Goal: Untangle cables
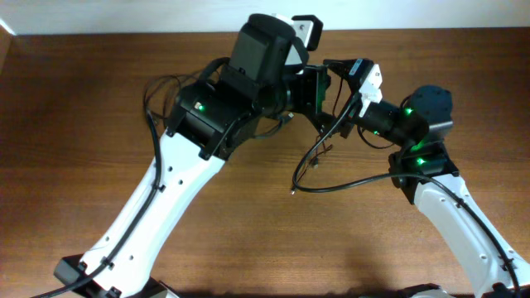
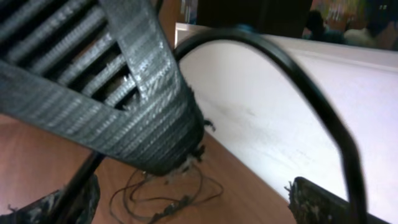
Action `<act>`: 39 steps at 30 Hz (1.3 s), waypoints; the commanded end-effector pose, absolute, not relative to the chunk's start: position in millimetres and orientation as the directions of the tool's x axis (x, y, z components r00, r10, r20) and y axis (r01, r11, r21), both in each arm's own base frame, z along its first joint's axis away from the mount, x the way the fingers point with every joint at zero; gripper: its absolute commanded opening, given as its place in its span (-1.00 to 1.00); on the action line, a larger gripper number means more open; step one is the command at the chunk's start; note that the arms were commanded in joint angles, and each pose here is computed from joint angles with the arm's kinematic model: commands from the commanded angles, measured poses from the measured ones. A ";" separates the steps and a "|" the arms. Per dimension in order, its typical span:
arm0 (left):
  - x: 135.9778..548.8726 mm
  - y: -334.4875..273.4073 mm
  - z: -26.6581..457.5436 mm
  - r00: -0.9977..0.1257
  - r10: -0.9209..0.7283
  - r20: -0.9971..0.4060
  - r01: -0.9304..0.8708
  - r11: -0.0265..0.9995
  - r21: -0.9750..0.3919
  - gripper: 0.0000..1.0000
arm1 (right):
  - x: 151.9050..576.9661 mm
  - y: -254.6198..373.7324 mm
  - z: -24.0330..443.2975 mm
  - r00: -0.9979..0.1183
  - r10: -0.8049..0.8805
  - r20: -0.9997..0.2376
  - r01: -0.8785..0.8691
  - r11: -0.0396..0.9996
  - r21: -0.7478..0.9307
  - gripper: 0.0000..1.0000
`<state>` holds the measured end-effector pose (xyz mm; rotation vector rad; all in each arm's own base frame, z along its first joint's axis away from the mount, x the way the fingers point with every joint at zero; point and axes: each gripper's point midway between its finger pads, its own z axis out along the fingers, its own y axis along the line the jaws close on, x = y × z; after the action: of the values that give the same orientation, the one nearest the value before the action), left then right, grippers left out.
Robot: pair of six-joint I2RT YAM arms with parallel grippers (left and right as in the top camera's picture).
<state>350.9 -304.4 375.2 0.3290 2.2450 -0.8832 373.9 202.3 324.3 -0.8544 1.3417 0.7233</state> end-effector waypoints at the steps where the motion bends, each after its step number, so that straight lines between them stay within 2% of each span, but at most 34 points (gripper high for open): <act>1: 357.0 -302.7 377.8 -0.707 -0.044 -0.705 0.429 0.767 -0.478 -1.00 | 374.6 203.6 328.0 0.096 -0.024 -0.995 -0.848 0.521 -0.095 0.60; 3: 366.4 -292.5 376.6 -0.686 -0.067 -0.725 0.386 0.811 -0.440 -1.00 | 374.5 203.6 328.0 0.096 -0.024 -0.995 -0.849 0.520 -0.094 0.46; 5: 369.9 -288.5 376.4 -0.677 -0.075 -0.733 0.369 0.826 -0.425 -0.98 | 374.4 203.7 328.0 0.096 -0.024 -0.995 -0.849 0.520 -0.094 0.13; 6: 370.0 -288.6 376.3 -0.677 -0.075 -0.732 0.369 0.827 -0.425 -0.98 | 374.4 203.7 328.0 0.096 -0.024 -0.995 -0.849 0.520 -0.094 -0.12; 9: 369.9 -288.9 376.1 -0.677 -0.074 -0.732 0.370 0.826 -0.426 -0.92 | 372.8 204.7 328.0 0.097 -0.023 -0.995 -0.855 0.510 -0.095 -0.66; 12: 369.6 -291.2 373.8 -0.681 -0.069 -0.729 0.371 0.826 -0.425 -0.78 | 372.3 205.0 327.9 0.097 -0.023 -0.995 -0.857 0.507 -0.095 -0.92; 13: 369.6 -291.2 373.8 -0.681 -0.069 -0.729 0.371 0.826 -0.425 -0.72 | 372.3 205.0 327.9 0.097 -0.023 -0.995 -0.857 0.507 -0.095 -0.92; 15: 369.6 -291.2 373.8 -0.681 -0.069 -0.729 0.371 0.826 -0.424 -0.39 | 372.3 205.0 327.9 0.097 -0.023 -0.995 -0.857 0.507 -0.095 -0.92; 16: 369.7 -291.2 373.8 -0.680 -0.069 -0.730 0.371 0.826 -0.424 -0.06 | 372.3 205.0 327.9 0.097 -0.023 -0.995 -0.856 0.508 -0.095 -0.92; 18: 369.7 -291.1 373.7 -0.680 -0.068 -0.730 0.372 0.826 -0.423 0.96 | 372.5 204.7 327.9 0.097 -0.023 -0.995 -0.856 0.509 -0.095 -0.92; 24: 360.9 -282.7 386.3 -0.665 -0.069 -0.744 0.383 0.824 -0.418 0.98 | 391.0 191.3 324.7 0.073 -0.033 -0.997 -0.786 0.614 -0.078 -0.92; 28: 349.6 -259.4 416.6 -0.588 -0.084 -0.804 0.385 0.845 -0.371 0.98 | 409.7 157.2 320.9 -0.037 0.044 -0.998 -0.709 0.703 0.057 -0.92; 32: 348.4 -212.3 434.0 -0.506 -0.133 -0.852 0.236 0.929 -0.286 0.98 | 425.9 105.5 314.4 -0.177 0.194 -0.965 -0.592 0.762 0.262 -0.92; 39: 346.0 -201.3 427.8 -0.517 -0.120 -0.848 0.195 0.948 -0.253 0.98 | 431.5 36.9 270.3 -0.344 0.258 -0.903 -0.393 0.834 0.388 -0.92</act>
<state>345.1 -206.2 425.4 0.0547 2.0911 -0.4300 429.8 55.3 271.3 -0.1660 1.7865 0.6799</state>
